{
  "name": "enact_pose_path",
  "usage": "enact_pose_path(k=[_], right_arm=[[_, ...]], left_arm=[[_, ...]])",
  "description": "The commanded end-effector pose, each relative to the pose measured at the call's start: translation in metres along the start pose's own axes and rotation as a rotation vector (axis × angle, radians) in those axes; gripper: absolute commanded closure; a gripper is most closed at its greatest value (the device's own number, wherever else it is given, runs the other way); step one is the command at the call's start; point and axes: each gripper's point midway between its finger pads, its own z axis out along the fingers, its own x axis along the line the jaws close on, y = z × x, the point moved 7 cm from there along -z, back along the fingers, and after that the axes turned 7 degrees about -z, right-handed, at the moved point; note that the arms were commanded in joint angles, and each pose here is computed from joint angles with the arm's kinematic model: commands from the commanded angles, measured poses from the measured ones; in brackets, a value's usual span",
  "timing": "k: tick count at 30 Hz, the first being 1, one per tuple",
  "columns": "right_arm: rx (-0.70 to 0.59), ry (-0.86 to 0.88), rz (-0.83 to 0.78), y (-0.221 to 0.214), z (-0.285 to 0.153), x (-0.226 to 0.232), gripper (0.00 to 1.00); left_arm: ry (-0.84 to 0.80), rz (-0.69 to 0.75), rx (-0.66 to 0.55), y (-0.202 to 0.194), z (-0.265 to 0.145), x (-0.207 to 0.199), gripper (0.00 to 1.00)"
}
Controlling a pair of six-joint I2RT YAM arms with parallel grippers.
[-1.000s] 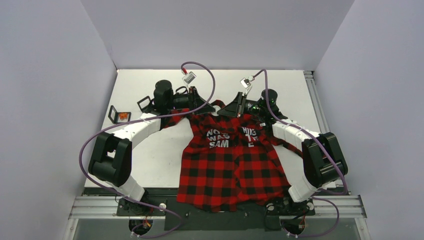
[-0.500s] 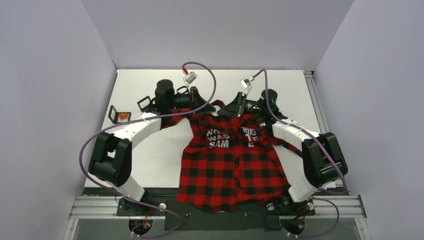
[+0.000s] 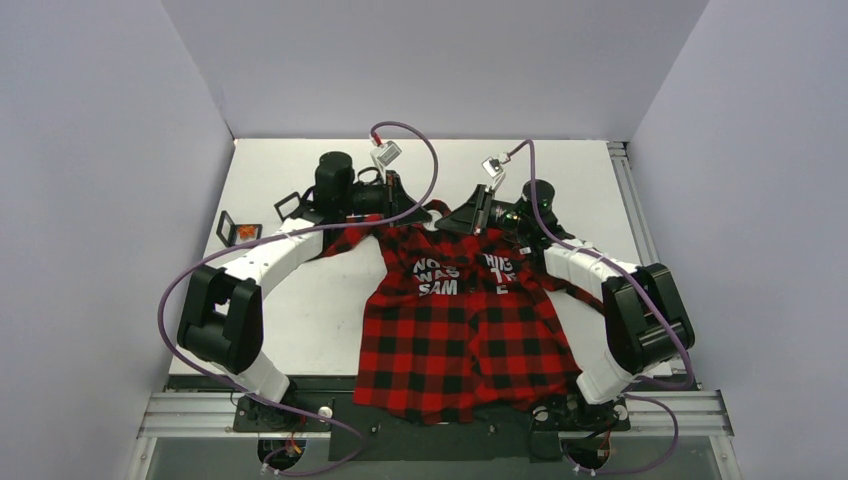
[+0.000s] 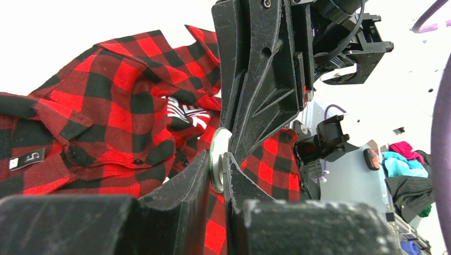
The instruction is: Remove the brooch from the garment
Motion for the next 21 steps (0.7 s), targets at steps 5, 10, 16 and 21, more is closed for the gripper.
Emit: enact_pose_path(k=[5, 10, 16, 21], right_arm=[[0.018, 0.028, -0.085, 0.0041, 0.0027, 0.006, 1.0], [0.027, 0.009, -0.092, 0.0037, 0.0019, 0.0039, 1.0], [0.03, -0.002, -0.102, 0.0056, 0.0001, 0.003, 1.0], [0.03, -0.003, -0.108, 0.0059, -0.0011, 0.0035, 1.0]], left_arm=[[0.14, 0.14, -0.013, 0.0166, -0.0039, 0.0051, 0.94], [0.162, 0.155, 0.017, 0.0168, -0.0057, 0.0061, 0.94], [0.171, 0.174, 0.041, 0.0198, -0.0077, 0.0034, 0.94], [0.174, 0.19, 0.054, 0.0212, -0.0097, 0.0023, 0.93]])
